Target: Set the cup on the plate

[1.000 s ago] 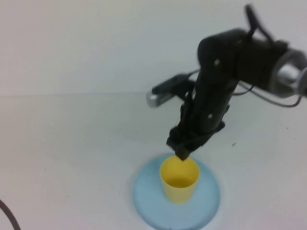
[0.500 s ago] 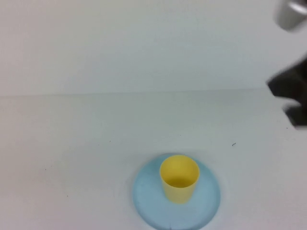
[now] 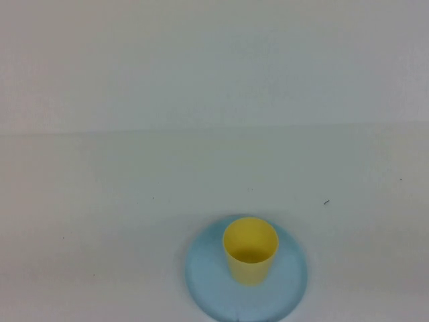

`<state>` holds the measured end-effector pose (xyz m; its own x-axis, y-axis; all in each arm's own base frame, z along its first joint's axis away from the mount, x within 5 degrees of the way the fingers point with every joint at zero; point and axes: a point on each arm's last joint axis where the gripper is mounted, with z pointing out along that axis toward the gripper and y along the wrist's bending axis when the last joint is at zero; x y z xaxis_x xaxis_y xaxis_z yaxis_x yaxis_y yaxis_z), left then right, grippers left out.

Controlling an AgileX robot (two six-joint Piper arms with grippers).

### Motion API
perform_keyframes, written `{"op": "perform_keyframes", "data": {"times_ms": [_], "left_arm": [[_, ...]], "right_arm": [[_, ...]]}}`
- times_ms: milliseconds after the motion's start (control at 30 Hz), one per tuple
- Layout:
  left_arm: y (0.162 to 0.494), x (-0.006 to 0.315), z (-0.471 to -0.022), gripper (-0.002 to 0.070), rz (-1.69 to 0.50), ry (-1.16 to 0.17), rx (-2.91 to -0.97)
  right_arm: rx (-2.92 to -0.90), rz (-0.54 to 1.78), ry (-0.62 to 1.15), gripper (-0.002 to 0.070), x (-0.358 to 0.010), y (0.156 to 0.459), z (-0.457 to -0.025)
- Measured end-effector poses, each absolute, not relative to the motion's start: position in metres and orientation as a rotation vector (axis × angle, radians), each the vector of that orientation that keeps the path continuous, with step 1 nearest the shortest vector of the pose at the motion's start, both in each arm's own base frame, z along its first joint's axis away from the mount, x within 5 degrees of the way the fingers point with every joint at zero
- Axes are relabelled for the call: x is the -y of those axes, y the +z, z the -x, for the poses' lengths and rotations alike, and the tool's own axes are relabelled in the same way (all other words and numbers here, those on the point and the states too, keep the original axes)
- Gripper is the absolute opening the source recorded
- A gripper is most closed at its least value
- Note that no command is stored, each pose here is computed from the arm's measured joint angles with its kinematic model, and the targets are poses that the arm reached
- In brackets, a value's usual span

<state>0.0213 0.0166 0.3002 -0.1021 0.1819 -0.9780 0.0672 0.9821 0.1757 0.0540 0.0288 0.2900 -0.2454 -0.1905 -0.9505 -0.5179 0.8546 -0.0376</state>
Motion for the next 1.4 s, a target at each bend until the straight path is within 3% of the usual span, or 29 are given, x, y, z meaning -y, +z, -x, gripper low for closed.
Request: {"op": "perform_keyframes", "data": {"times_ms": [233,433,667,833,1033,1133,1400], "left_arm": [[0.303,-0.017,-0.020,0.0000,-0.142,0.150,-1.645],[0.300,-0.017,-0.018,0.0000,-0.017,0.183,-1.687],[0.300,-0.020,-0.014,0.0000,0.162,0.327,-1.687],[0.300,-0.017,-0.013,0.0000,0.273,0.300,-1.664],[0.297,-0.011,-0.016,0.0000,0.141,0.284,-1.685],[0.286,-0.008,-0.020,0.0000,0.103,0.249,-1.659],[0.214,-0.010,-0.053,0.0000,0.023,0.261,-1.580]], "right_arm": [[-1.783,0.477,0.239,0.0006,-0.013,0.290,-0.048],[-1.682,0.479,0.263,0.0005,-0.016,0.298,-0.049],[-1.667,0.479,0.267,0.0002,-0.017,0.300,-0.049],[-1.666,0.477,0.269,0.0002,-0.017,0.300,-0.049],[-1.668,0.478,0.267,0.0002,-0.017,0.299,-0.049],[-1.665,0.474,0.262,0.0002,-0.016,0.298,-0.049],[-1.691,0.342,0.147,0.0001,-0.008,0.297,-0.051]]}}
